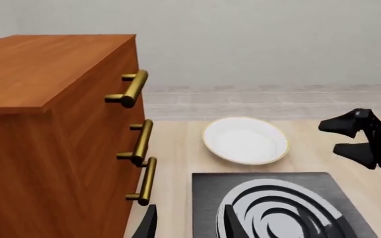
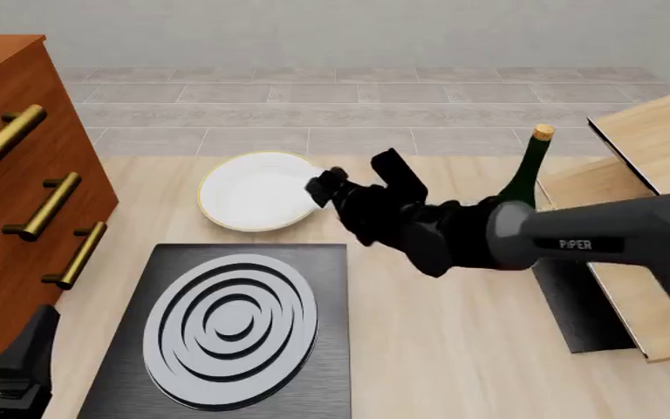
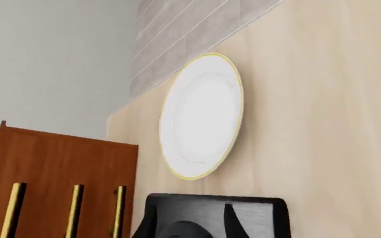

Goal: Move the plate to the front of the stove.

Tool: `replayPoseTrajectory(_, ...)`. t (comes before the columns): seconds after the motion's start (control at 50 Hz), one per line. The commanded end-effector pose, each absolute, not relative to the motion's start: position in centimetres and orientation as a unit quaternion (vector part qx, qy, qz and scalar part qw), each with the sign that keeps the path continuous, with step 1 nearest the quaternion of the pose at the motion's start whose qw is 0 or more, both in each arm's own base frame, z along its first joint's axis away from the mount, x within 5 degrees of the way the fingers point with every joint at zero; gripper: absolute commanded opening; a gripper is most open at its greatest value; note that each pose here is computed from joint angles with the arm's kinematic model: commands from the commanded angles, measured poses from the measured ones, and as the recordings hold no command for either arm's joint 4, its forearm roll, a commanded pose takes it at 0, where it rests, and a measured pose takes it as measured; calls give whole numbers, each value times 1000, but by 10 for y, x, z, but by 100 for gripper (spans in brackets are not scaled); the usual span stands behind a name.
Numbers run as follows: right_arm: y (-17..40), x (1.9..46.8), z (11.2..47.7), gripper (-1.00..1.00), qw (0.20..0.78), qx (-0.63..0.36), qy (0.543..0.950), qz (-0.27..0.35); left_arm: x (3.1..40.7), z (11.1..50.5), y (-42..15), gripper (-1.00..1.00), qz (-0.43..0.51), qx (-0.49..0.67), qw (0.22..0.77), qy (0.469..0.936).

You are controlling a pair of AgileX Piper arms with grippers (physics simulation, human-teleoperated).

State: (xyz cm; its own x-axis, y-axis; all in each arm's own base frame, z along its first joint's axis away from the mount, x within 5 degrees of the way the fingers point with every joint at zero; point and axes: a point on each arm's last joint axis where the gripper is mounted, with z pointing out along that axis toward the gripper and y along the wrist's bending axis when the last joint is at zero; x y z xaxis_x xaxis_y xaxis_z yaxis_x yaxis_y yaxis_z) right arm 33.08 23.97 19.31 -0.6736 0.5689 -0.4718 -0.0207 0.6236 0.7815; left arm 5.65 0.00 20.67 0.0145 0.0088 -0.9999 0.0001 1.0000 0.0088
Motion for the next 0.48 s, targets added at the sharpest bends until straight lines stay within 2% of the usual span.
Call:
replayPoseTrajectory(0.02, 212, 268, 236, 100, 386, 115, 821, 404, 56, 208, -1, 100, -3, 9, 716, 698)
replayPoseTrajectory(0.2, 188, 222, 277, 100, 405, 72, 814, 410, 56, 208, -2, 100, -8, 16, 719, 695)
replayPoseTrajectory(0.3, 163, 204, 302, 100, 439, 50, 804, 398, 56, 209, -3, 100, -12, 20, 719, 694)
replayPoseTrajectory(0.48, 132, 170, 305, 100, 455, 42, 798, 392, 56, 209, -4, 100, -18, 28, 722, 691)
